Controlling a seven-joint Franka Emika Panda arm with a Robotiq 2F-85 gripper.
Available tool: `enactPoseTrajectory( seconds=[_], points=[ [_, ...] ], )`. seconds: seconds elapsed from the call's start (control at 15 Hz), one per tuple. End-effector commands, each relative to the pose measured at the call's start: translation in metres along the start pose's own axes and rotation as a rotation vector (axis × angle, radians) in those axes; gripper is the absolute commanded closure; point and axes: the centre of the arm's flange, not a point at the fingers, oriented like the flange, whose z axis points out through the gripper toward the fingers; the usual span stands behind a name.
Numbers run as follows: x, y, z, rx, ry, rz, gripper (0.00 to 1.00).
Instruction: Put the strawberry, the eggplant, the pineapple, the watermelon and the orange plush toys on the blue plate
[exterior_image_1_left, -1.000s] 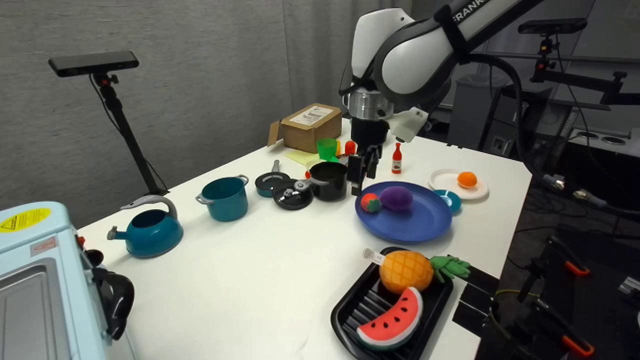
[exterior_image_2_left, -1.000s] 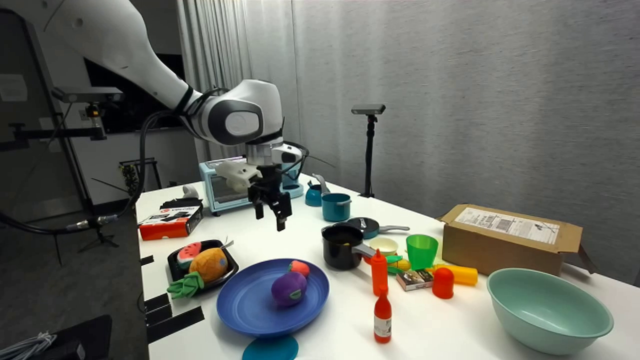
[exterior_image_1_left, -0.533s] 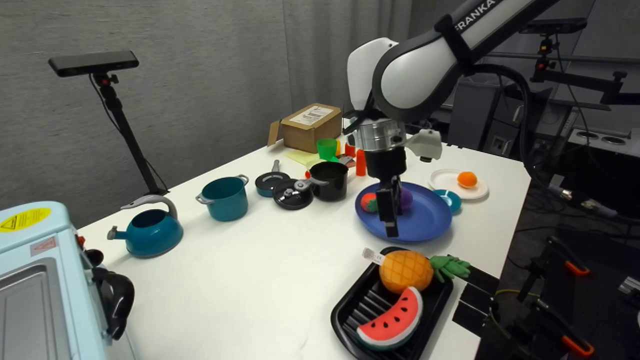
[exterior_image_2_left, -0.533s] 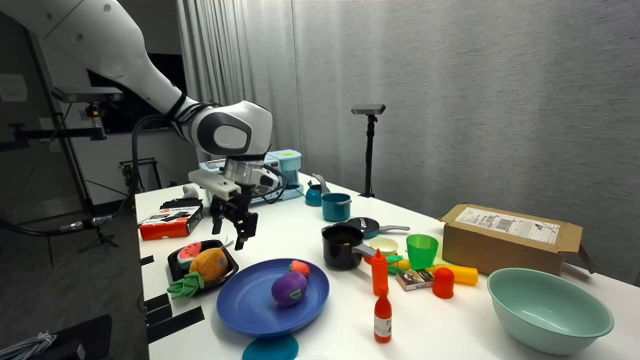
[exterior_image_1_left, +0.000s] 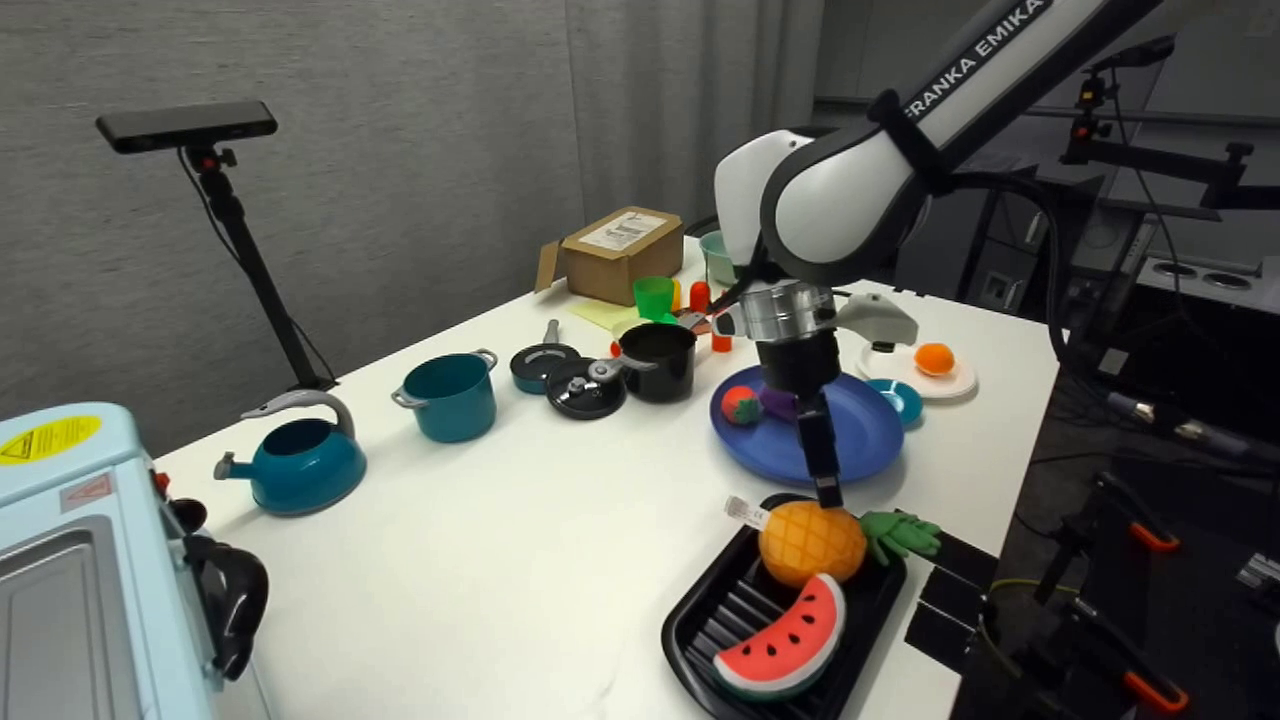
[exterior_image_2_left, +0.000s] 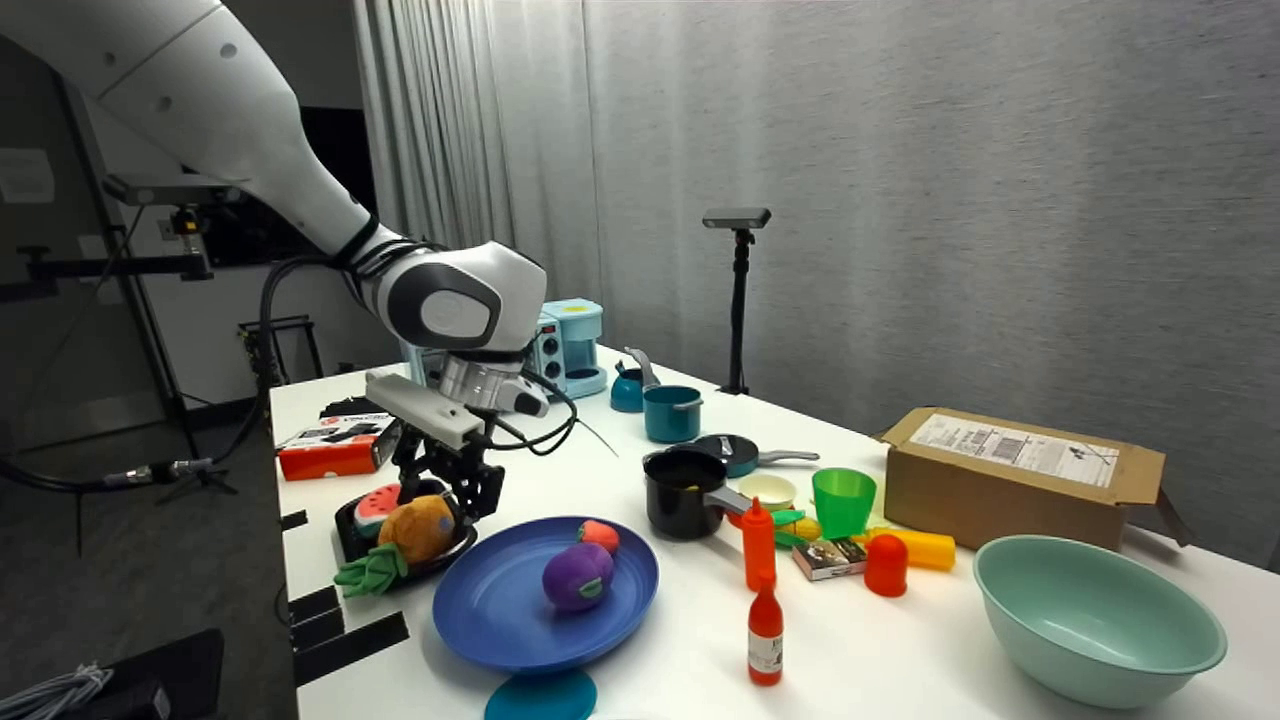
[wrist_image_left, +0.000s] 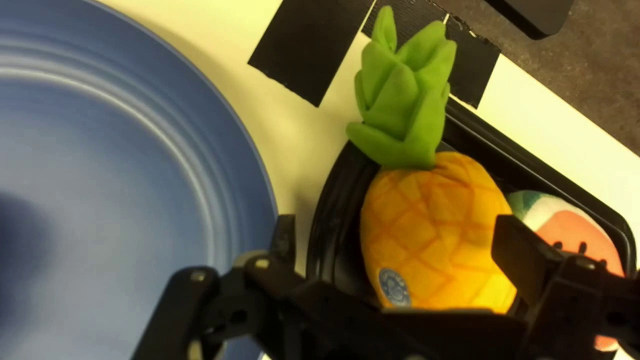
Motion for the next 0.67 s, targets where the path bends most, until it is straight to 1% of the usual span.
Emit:
enactPoseTrajectory(
  seconds=[0.0, 0.33, 0.47, 0.6],
  points=[
    [-0.012, 0.000, 0.004, 0.014, 0.037, -0.026, 0.00],
    [-0.015, -0.013, 0.001, 0.005, 0.118, 0.008, 0.00],
    [-0.015, -0.022, 0.002, 0.010, 0.119, 0.012, 0.00],
    [-0.014, -0.029, 0.007, 0.026, 0.094, 0.007, 0.00]
  ],
)
